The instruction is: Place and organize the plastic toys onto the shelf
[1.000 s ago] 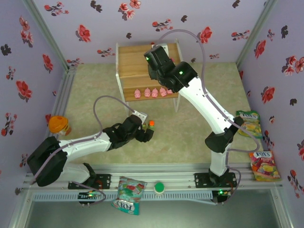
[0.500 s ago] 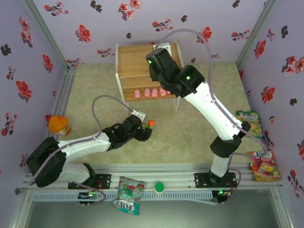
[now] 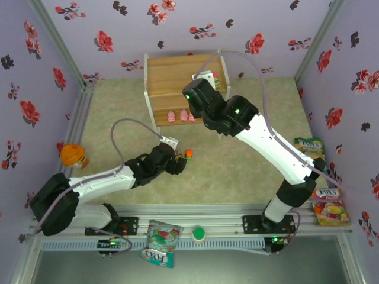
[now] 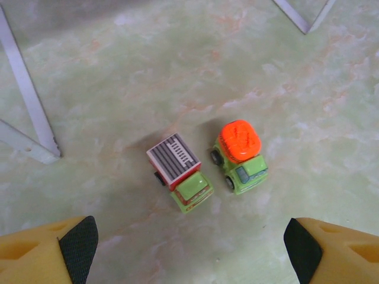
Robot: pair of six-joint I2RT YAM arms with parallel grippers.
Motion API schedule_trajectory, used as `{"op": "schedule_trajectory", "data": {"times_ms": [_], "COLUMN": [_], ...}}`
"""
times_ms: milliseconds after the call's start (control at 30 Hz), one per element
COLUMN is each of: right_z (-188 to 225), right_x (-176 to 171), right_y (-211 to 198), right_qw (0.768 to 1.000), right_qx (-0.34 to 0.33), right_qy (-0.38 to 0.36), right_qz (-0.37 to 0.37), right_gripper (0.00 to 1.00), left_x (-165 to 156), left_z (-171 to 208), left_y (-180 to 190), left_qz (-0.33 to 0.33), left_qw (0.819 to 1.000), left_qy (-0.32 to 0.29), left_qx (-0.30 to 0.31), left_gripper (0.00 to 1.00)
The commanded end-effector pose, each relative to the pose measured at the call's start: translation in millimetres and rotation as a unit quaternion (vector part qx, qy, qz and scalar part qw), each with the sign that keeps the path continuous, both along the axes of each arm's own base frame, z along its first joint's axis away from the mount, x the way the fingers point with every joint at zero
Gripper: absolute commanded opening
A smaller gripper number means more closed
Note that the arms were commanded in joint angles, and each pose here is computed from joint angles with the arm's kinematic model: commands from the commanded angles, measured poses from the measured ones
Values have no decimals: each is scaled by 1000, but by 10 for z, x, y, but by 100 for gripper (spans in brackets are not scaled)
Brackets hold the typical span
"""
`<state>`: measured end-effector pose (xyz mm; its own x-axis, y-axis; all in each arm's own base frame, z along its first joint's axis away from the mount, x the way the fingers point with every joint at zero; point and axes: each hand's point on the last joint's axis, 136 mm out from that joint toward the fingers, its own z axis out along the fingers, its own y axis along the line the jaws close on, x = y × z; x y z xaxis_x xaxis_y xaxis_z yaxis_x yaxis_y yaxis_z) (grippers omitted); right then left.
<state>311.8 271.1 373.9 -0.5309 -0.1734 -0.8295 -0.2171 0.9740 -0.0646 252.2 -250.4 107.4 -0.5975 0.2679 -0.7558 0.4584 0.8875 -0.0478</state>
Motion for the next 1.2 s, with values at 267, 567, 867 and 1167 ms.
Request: {"op": "schedule_trajectory", "data": {"times_ms": [267,567,867,1167], "right_z": [-363,-840,-1317,-1663], "right_x": [-189,-291,-420,-523], "right_y": [-28,-64,-154,-244], "right_qw": [999,997,993,989], "right_qx": [35,47,59,65], "right_qy": [21,60,96,119], "right_qz": [-15,-28,-42,-53], "right_gripper": [45,44,42,39], "left_x": [99,131,133,146], "left_z": [-43,-105,-210,-303], "left_y": [250,300,314,301], "left_qz": [56,70,83,101], "left_qw": [998,997,996,993], "left_qy": [7,19,38,59], "left_qx": [1,7,17,27], "left_gripper": [86,83,80,73]}}
